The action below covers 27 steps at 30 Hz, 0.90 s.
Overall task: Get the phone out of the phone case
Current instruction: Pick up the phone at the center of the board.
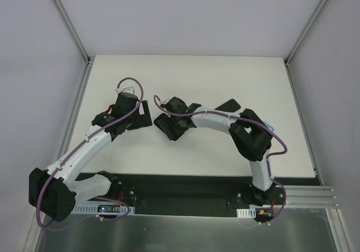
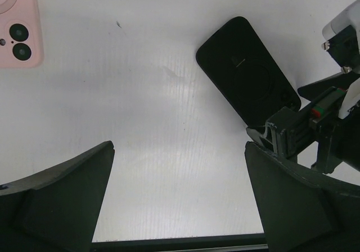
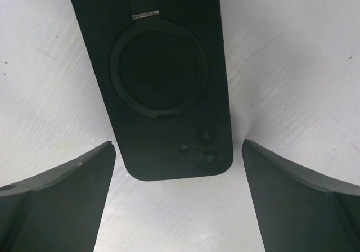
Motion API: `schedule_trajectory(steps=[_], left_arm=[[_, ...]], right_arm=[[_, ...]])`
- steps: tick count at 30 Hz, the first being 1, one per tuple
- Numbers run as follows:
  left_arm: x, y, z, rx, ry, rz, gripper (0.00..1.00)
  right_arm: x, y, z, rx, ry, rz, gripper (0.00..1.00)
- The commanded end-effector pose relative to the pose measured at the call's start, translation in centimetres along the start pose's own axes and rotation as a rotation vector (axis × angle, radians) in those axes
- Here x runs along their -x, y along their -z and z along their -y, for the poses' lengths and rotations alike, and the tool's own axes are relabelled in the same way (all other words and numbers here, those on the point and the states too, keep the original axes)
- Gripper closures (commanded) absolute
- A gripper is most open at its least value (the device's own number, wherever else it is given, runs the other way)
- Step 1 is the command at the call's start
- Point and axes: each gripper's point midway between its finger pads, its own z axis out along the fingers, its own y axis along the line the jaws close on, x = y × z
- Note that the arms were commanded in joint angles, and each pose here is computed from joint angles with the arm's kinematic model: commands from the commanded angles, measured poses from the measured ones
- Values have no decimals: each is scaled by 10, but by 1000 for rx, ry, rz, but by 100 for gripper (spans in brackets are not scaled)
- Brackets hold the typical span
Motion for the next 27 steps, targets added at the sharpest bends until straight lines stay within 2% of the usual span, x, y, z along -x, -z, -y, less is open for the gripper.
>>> schedule_trajectory(steps=[1, 8, 9, 10, 11, 12, 14, 15, 18, 21, 24, 27], left_arm=[[0, 1, 0, -7, -14, -12, 1], [-4, 0, -1, -9, -11, -24, 1], [-4, 1, -1, -12, -11, -23, 1], [-4, 1, -2, -12, -9, -25, 1], [-4, 1, -2, -13, -5, -27, 1], [-3, 2, -1, -20, -4, -27, 1], [-2, 2, -4, -18, 6, -27, 1], [-2, 3, -5, -24, 9, -30, 1], [-2, 3, -5, -42, 32, -43, 1], [-3, 2, -4, -51, 43, -59, 1], [-4, 0, 2, -76, 43, -80, 1], [-5, 0, 22, -175, 45, -115, 1]], right_arm=[[15, -3, -14, 19, 68, 36, 4], [13, -19, -6, -72, 68, 17, 4], [13, -18, -4, -83, 64, 16, 1], [12, -18, -1, -98, 55, 17, 3], [12, -17, 0, -99, 52, 20, 10], [14, -13, 1, -101, 46, 32, 23], [10, -11, 4, -115, 38, 35, 36], [12, -5, 3, -111, 33, 49, 48], [14, 10, -2, -65, 11, 72, 66], [17, 33, -7, -22, 9, 117, 78], [14, 54, -11, 41, 8, 145, 82], [6, 71, -23, 193, -25, 154, 87]])
